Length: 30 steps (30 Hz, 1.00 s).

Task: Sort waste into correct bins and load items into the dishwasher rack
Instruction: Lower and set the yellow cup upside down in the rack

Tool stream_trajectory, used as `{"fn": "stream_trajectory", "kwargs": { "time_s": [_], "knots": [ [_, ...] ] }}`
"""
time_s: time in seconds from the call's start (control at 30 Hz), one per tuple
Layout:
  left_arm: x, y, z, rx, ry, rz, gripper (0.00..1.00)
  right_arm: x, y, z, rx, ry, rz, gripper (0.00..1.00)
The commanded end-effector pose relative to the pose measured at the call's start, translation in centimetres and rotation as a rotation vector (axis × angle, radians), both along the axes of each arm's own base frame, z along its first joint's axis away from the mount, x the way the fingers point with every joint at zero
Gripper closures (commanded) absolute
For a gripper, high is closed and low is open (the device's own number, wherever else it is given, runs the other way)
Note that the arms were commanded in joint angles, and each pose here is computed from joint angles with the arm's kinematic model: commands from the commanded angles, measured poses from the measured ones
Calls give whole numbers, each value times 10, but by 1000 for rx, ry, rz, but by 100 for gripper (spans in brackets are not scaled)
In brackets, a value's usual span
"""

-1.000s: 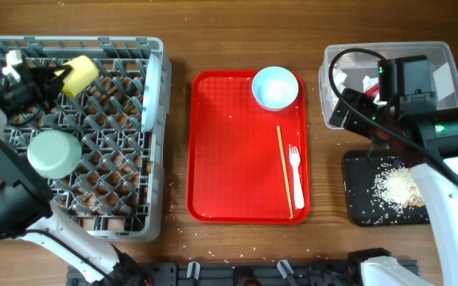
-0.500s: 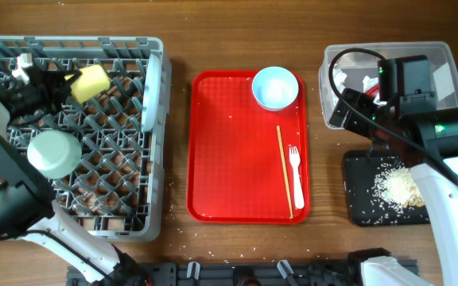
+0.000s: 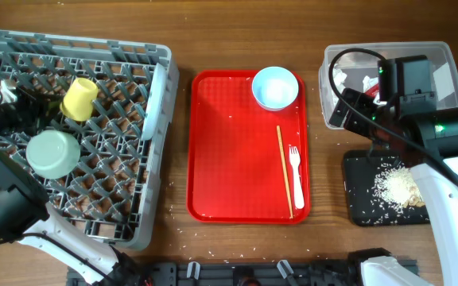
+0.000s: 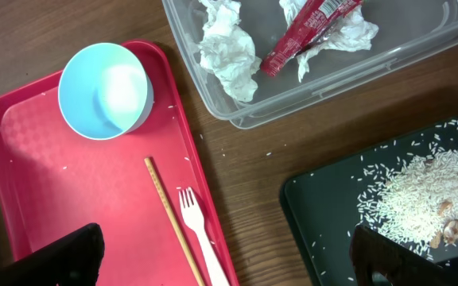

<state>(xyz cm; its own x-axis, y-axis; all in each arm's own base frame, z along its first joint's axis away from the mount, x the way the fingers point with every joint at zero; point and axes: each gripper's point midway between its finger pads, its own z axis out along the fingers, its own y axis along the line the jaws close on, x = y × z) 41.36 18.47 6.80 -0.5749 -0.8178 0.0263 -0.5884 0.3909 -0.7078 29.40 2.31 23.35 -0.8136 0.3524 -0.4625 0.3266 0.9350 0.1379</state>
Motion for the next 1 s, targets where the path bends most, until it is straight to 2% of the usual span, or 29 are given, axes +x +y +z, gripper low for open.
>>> {"fn": "stream_trajectory", "kwargs": {
  "time_s": [0.0,0.3,0.47,0.53,0.63,0.73,0.83,0.97],
  "knots": [
    [-7,-1,-9,51,47,-12,79,1,-3,3,-16,-12,3,0],
    [-9,3,85,213,-108,12,81,1,-3,3,-16,-12,3,1],
    [-26,16,118,371,-92,71,77,1,-3,3,-16,-12,3,0],
    [-28,14,123,374,-94,74,96,1,-3,3,-16,-12,3,0],
    [-13,-18,131,321,-157,-10,96,1,-3,3,-16,-12,3,0],
    [6,-53,133,349,-196,-106,96,1,-3,3,-16,-12,3,0],
    [23,-80,125,519,-160,-178,96,1,-3,3,-16,-12,3,0],
    [34,-89,107,741,-54,-182,96,1,-3,3,-15,-12,3,0]
  ]
}}
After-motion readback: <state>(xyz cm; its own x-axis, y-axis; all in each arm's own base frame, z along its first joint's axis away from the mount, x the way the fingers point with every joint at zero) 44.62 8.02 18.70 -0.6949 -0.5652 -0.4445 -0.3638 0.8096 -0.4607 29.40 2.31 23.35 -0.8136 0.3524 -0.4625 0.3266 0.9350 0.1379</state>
